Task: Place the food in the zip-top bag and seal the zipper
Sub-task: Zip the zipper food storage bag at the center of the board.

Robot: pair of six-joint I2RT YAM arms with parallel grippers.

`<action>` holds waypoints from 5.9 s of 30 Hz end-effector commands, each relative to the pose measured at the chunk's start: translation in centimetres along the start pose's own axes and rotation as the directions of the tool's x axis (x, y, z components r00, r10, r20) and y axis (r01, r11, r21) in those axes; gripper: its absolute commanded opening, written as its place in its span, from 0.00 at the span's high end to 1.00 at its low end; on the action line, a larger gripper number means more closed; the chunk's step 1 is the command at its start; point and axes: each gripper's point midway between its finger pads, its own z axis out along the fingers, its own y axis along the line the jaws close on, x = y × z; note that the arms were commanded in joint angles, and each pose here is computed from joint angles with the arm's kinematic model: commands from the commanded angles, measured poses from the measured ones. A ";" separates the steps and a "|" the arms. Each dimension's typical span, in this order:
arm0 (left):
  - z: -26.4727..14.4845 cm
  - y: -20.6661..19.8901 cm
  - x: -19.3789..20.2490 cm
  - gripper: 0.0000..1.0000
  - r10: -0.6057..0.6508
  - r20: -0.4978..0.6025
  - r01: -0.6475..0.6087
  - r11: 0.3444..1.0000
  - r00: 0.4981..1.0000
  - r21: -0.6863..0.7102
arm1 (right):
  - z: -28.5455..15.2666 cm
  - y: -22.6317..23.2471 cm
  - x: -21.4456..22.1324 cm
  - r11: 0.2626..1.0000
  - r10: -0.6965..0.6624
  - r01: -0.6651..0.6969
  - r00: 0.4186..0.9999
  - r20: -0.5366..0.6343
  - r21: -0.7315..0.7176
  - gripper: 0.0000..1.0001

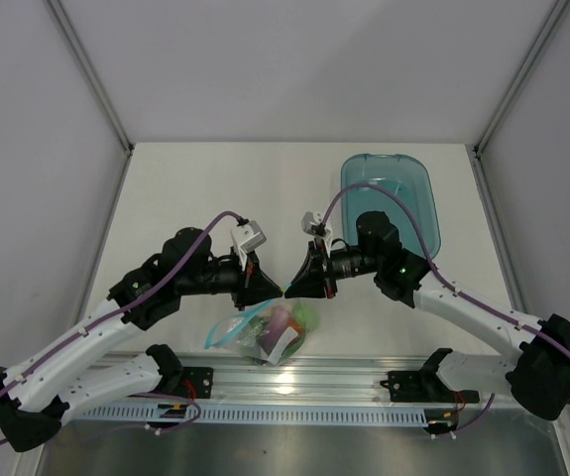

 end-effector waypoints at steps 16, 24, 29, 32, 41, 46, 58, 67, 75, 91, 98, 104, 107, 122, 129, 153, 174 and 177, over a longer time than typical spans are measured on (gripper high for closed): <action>-0.1 -0.6 -0.6 0.99 0.000 0.010 -0.001 1.000 1.000 0.031 | 1.0 2.0 -2.3 0.994 -0.048 0.048 0.999 0.001 -0.095 1.00; -0.2 -0.2 -0.1 1.00 -0.021 -0.004 0.021 1.000 1.000 0.005 | -0.7 -1.8 -6.0 0.969 -0.052 -0.004 0.974 0.219 0.247 1.00; -0.3 0.0 -0.1 1.00 -0.029 -0.004 0.029 1.000 1.000 -0.011 | -1.7 -3.1 -6.4 0.950 -0.017 -0.072 0.959 0.282 0.302 1.00; -0.3 0.1 0.1 0.99 -0.036 -0.007 0.036 0.999 0.999 -0.019 | -1.8 -3.1 -6.1 0.952 0.005 -0.094 0.957 0.292 0.293 1.00; -0.8 0.2 0.1 0.99 -0.033 0.002 0.033 0.999 0.999 -0.035 | -1.1 -0.5 -4.2 0.989 0.004 -0.030 0.984 0.180 0.143 1.00; -0.8 0.0 -0.2 0.99 -0.028 0.005 0.028 0.999 1.000 -0.022 | -1.3 1.1 -3.1 0.994 -0.099 0.094 0.991 0.092 0.058 0.66; -0.8 -0.3 0.0 0.99 -0.030 0.003 0.030 1.000 1.000 -0.003 | -0.7 0.9 -3.1 0.990 -0.140 0.140 0.990 0.021 -0.011 0.63; -0.6 -0.3 0.0 0.99 -0.023 0.001 0.023 1.000 1.000 0.000 | 0.1 0.5 -2.6 0.991 -0.114 0.113 0.993 -0.014 -0.066 0.65; -0.5 -0.4 -0.1 0.99 -0.018 0.001 0.018 1.000 1.000 0.009 | 0.9 1.0 -2.0 0.987 -0.099 0.093 0.994 -0.039 -0.129 0.77; -0.6 -0.3 0.0 0.99 -0.019 0.000 0.019 1.000 1.000 0.003 | 1.8 1.1 -1.1 0.986 -0.079 0.063 0.992 -0.098 -0.154 0.96; -0.7 -0.2 0.0 0.99 -0.022 0.000 0.022 1.000 1.000 0.002 | 1.7 1.2 -0.7 0.986 -0.076 0.058 0.991 -0.112 -0.158 0.77; -0.8 -0.2 0.0 0.99 -0.021 0.003 0.021 1.000 1.000 0.001 | 1.6 1.1 -0.7 0.988 -0.074 0.058 0.991 -0.114 -0.141 0.77; -0.8 -0.2 0.0 0.99 -0.020 0.001 0.020 1.000 1.000 0.002 | 1.8 0.9 -0.8 0.989 -0.073 0.058 0.991 -0.109 -0.132 0.88; -0.8 -0.1 0.0 0.99 -0.026 0.003 0.026 1.000 1.000 -0.008 | 1.5 -2.6 -3.1 0.995 -0.005 0.003 1.000 0.022 0.105 1.00; -1.2 0.2 0.5 0.99 -0.035 0.003 0.035 0.999 0.999 -0.026 | 0.2 -3.2 -4.7 0.984 0.018 -0.041 0.991 0.132 0.176 1.00; -2.9 -0.7 0.5 0.99 -0.043 0.027 0.044 0.999 0.999 -0.028 | -1.0 -0.2 -3.3 0.997 -0.068 0.065 0.995 0.078 0.039 0.59; -2.3 -0.7 0.5 0.99 -0.042 0.019 0.042 0.999 0.999 -0.010 | 0.9 1.4 -4.2 0.987 -0.100 0.108 0.993 0.067 -0.121 0.69; -2.2 -0.7 0.5 0.99 -0.043 0.019 0.044 0.999 0.999 -0.012 | 1.2 1.6 -4.2 0.986 -0.098 0.106 0.993 0.064 -0.131 0.72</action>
